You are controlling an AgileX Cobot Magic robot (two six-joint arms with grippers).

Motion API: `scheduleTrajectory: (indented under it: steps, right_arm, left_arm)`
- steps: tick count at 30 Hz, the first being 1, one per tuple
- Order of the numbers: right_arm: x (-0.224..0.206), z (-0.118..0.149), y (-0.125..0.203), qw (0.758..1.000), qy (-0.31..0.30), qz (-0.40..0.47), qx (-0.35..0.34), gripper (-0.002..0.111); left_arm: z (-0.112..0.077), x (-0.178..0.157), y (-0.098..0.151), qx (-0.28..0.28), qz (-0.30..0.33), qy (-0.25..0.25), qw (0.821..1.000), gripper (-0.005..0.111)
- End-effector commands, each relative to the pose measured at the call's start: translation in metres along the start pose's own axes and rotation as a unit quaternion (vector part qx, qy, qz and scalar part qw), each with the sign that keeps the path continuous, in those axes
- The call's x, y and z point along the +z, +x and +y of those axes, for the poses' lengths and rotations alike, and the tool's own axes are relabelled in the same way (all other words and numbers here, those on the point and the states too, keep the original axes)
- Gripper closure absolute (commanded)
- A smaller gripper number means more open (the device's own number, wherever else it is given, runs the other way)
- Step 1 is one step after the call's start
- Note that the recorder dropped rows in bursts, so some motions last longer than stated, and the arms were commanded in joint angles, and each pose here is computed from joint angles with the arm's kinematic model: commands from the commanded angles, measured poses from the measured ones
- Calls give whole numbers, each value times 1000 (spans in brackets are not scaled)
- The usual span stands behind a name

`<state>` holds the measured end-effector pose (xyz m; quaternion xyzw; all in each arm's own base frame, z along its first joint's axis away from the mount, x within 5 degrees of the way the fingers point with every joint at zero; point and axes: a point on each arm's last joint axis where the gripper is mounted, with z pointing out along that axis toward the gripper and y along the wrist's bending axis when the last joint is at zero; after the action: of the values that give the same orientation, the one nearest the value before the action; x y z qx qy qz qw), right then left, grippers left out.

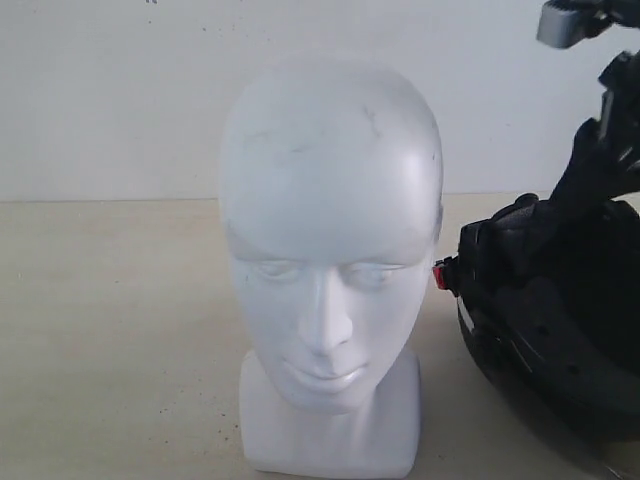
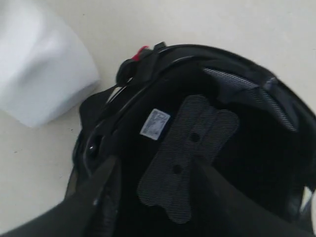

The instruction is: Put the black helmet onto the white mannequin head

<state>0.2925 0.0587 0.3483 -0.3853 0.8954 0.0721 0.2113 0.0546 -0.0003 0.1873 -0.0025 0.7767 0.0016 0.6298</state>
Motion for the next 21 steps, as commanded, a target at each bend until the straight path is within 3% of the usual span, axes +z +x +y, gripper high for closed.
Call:
scheduleTrajectory:
  steps: [1, 6, 21]
  right_arm:
    - [16, 28, 0, 999, -23, 37, 4, 65]
    - [29, 41, 3, 997, -27, 69, 31, 65]
    - [26, 43, 4, 984, -16, 67, 166, 65]
  left_arm:
    - [0, 0, 1, -4, -1, -2, 1000, 102]
    - [0, 0, 1, -4, -1, -2, 1000, 102]
    - [0, 0, 1, -4, -1, -2, 1000, 102]
